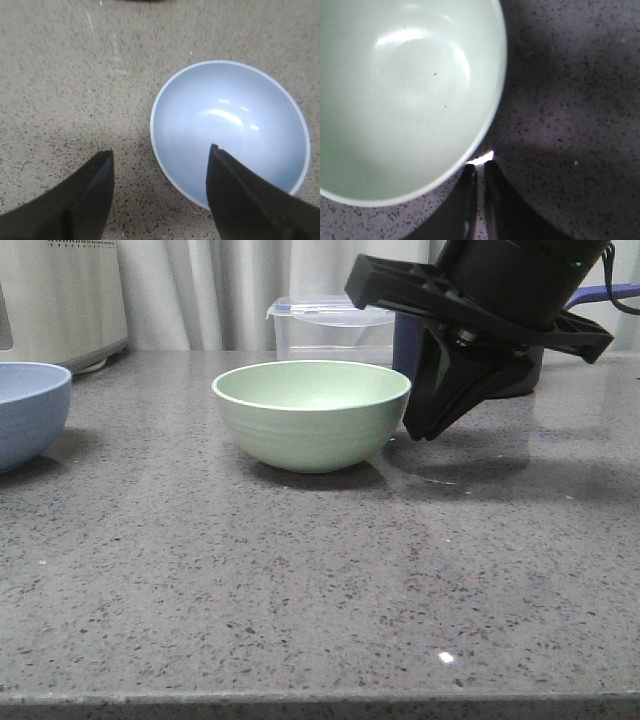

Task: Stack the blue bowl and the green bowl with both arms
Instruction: 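Lower the left gripper and grasp the rim of the light blue bowl, then lift the blue bowl with the left gripper over the green bowl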

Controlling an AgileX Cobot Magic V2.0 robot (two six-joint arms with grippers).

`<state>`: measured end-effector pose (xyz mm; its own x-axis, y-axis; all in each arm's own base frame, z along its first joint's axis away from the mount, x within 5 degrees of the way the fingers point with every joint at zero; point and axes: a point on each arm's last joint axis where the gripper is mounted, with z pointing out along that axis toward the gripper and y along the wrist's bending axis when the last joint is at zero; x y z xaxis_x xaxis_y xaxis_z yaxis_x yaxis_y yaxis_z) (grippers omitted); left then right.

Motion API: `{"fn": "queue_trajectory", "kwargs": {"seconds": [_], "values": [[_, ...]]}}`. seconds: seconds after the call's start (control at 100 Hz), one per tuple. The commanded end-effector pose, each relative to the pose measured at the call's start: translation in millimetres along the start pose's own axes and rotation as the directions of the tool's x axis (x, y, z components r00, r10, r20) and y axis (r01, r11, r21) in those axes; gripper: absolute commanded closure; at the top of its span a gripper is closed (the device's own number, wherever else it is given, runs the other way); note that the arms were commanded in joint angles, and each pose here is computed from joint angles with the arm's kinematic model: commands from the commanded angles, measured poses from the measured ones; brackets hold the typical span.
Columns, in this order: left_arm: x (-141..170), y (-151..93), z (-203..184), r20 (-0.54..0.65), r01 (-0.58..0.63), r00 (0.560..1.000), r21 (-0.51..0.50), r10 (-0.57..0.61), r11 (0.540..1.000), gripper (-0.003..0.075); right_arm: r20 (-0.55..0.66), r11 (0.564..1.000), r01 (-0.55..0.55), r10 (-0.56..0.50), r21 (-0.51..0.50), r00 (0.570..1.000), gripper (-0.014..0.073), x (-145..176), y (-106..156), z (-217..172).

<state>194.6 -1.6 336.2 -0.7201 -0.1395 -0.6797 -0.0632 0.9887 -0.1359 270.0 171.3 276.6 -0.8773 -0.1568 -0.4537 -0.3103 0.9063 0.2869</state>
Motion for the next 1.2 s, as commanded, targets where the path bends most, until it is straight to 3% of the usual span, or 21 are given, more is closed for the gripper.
{"fn": "queue_trajectory", "kwargs": {"seconds": [0.0,0.24,0.45,0.57,0.85,1.19], "values": [[-21.5,-2.8,3.0,0.017,0.016,1.0,0.007,-0.016,1.0,0.0315,0.09,0.999,0.011,-0.008,-0.031,0.996,0.0542,-9.4,6.2,-16.6],[-36.4,-1.3,52.2,-0.145,0.018,0.989,-0.012,-0.02,1.0,0.0315,0.088,0.999,0.01,-0.007,-0.03,0.996,0.0542,-9.2,5.9,-16.6],[-41.6,0.0,79.4,-0.209,0.022,0.978,-0.022,-0.026,1.0,0.0323,0.088,0.999,0.01,-0.007,-0.03,0.996,0.0542,-9.2,5.9,-16.6],[-40.6,0.7,86.8,-0.232,0.023,0.972,-0.025,-0.028,0.999,0.0405,0.088,0.999,0.01,-0.007,-0.03,0.996,0.0542,-9.2,5.9,-16.6],[-40.3,0.8,88.0,-0.236,0.023,0.971,-0.025,-0.028,0.999,0.074,0.088,0.999,0.01,-0.007,-0.03,0.996,0.0542,-9.2,5.9,-16.6],[-61.3,-6.4,71.3,-0.211,0.019,0.977,0.018,-0.015,1.0,0.0741,0.088,0.999,0.01,-0.007,-0.03,0.996,0.0542,-9.2,5.9,-16.6]]}}
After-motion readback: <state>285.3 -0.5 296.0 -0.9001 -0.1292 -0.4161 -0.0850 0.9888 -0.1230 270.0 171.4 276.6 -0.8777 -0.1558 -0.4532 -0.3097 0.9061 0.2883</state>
